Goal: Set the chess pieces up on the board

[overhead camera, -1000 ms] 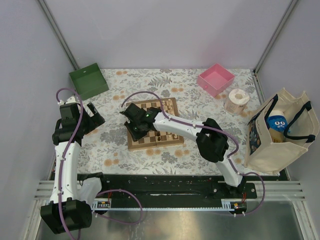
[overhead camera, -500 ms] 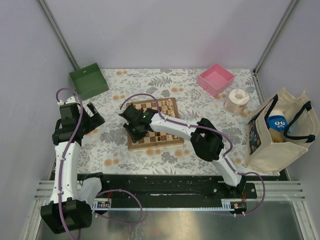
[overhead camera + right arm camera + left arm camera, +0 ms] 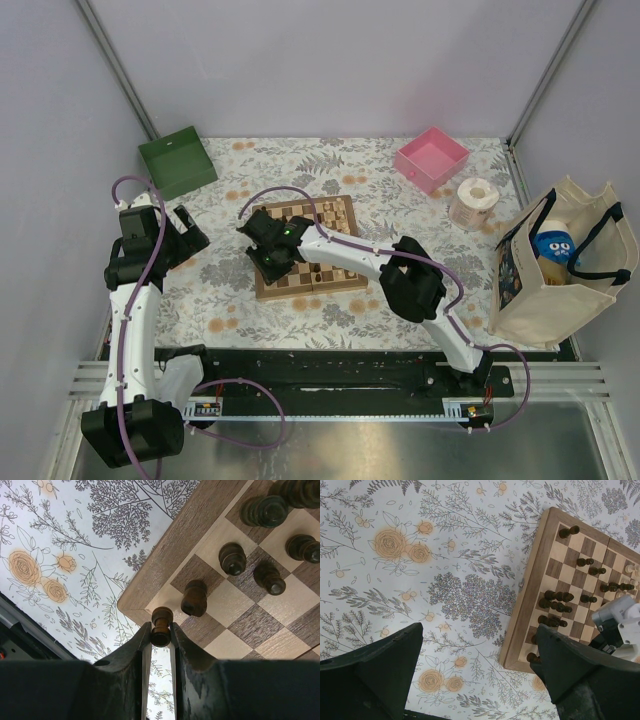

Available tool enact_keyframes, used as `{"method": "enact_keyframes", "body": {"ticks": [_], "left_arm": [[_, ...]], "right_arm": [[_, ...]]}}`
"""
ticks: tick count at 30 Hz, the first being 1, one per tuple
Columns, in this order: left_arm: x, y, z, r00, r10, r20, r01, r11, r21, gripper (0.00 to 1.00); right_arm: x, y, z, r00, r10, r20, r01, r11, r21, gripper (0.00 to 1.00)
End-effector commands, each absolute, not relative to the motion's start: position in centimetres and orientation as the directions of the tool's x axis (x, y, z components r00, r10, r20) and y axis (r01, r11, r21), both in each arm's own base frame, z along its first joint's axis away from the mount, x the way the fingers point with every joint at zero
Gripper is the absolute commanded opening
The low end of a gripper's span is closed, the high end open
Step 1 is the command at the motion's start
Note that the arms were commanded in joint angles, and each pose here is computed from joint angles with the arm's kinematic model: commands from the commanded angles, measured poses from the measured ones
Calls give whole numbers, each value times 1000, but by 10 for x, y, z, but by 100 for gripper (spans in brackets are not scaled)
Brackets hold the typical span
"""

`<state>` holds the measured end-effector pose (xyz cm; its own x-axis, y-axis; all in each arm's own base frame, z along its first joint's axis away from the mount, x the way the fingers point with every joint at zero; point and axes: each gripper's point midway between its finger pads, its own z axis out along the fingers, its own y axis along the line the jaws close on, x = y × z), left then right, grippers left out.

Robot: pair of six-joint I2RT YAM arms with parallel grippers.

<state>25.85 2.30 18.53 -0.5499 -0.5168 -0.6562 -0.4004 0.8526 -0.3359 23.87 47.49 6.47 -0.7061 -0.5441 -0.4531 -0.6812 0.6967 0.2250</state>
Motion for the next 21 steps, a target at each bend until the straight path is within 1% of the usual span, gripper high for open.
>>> {"method": "enact_keyframes", "body": {"ticks": [1, 21], "left_arm": [[264, 23, 193, -522, -505, -687, -370, 860, -351, 99], [264, 23, 192, -524, -506, -685, -373, 860, -350, 99]], "right_arm": [[242, 482, 74, -685, -546, -483, -695, 688, 208, 27], [244, 480, 69, -689, -546, -477, -688, 699, 193, 30]]}}
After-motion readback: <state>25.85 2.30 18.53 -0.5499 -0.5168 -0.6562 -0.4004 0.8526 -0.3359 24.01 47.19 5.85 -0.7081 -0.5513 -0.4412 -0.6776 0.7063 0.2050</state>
